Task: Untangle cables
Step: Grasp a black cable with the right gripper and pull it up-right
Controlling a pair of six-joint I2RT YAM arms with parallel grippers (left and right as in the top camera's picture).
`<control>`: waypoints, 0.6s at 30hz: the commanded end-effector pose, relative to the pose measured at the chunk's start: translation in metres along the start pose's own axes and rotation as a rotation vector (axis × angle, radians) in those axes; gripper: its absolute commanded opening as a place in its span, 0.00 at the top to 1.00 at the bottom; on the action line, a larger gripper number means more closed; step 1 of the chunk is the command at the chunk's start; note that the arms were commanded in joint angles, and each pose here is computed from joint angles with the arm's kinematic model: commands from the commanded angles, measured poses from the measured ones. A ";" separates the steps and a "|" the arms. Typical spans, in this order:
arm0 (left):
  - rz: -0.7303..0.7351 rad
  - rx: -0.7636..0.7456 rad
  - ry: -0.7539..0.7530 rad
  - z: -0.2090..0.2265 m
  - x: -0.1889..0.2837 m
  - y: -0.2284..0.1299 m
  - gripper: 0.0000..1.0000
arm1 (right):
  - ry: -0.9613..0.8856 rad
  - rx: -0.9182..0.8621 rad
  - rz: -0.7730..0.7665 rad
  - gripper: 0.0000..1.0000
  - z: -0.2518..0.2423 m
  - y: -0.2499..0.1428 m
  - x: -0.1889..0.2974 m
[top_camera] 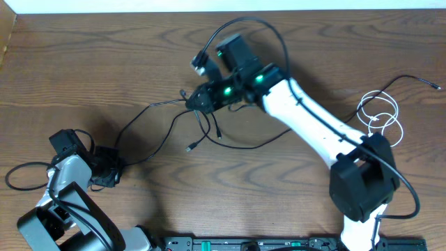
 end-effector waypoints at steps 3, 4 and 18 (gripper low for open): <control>-0.001 0.018 0.068 0.014 -0.009 -0.002 0.92 | 0.071 -0.021 -0.062 0.99 -0.024 0.013 0.040; -0.001 0.018 0.068 0.014 -0.009 -0.002 0.93 | 0.064 -0.034 -0.080 0.99 -0.033 0.016 0.049; -0.001 0.018 0.068 0.014 -0.009 -0.002 0.92 | -0.352 -0.369 -0.275 0.99 -0.174 -0.005 0.196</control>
Point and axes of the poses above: each gripper's point midway between its finger pads, its own x axis back along the fingers, its own z axis along the line the jaws close on, y = z × x, the point moved 5 cm from there along x, back along the fingers, and after that the axes turned 8 degrees about x, right-handed, at the moved point
